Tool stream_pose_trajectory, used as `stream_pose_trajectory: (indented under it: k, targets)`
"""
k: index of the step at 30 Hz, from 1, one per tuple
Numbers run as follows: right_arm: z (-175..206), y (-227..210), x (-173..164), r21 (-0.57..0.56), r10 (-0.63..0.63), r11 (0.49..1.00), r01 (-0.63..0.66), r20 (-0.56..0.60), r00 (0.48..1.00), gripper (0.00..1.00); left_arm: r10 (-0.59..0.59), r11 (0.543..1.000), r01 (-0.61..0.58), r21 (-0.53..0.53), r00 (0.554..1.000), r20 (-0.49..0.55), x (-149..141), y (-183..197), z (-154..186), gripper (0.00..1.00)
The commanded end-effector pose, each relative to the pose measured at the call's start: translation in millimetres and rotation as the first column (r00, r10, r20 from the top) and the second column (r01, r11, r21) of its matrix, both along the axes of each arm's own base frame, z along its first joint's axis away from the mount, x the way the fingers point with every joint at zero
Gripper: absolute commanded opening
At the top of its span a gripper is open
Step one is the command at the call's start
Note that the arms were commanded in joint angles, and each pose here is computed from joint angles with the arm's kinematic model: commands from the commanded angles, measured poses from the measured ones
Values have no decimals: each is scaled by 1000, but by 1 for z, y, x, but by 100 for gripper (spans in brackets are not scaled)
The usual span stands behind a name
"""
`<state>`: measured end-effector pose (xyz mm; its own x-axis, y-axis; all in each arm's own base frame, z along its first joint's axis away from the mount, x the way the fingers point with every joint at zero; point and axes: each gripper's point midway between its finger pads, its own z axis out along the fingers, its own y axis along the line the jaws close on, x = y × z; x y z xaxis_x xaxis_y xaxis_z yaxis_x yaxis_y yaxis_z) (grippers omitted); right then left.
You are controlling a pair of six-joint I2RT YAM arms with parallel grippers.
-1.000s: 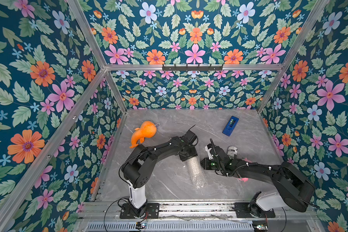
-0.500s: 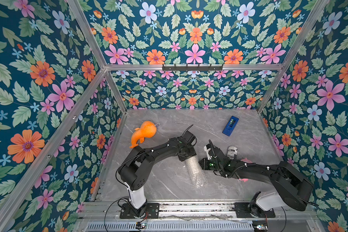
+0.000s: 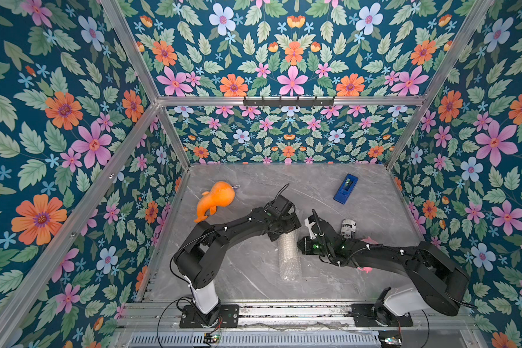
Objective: Wrap vases in bubble wrap
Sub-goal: Wrap the vase in bubble wrap.
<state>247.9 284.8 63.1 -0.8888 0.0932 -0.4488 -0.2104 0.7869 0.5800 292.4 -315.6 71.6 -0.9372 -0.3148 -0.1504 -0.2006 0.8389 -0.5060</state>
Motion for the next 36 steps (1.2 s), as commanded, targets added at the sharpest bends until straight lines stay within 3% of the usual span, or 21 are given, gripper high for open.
stream_pose_trajectory:
  k: [1,13,25,28,33,36]
  targets:
    - [1,3,0,7,6,1000,-6,2,1000,16,-18,1000,18,-8,1000,5,1,-3,0,99]
    - [5,4,1,13,6,1000,-7,13,1000,15,-81,995,81,53,997,10,-4,3,-5,99]
    - [6,6,1,9,24,1000,-24,17,1000,14,-114,993,113,38,993,17,-4,-4,-5,99]
    - [6,6,0,10,26,1000,-26,16,1000,14,-121,991,120,54,993,8,-4,-3,-8,94]
    - [8,5,0,6,30,1000,-31,21,999,14,-117,989,116,87,993,2,-4,2,-11,72]
    - [8,4,-1,2,31,1000,-31,22,999,14,-116,989,115,93,993,2,-4,3,-12,68]
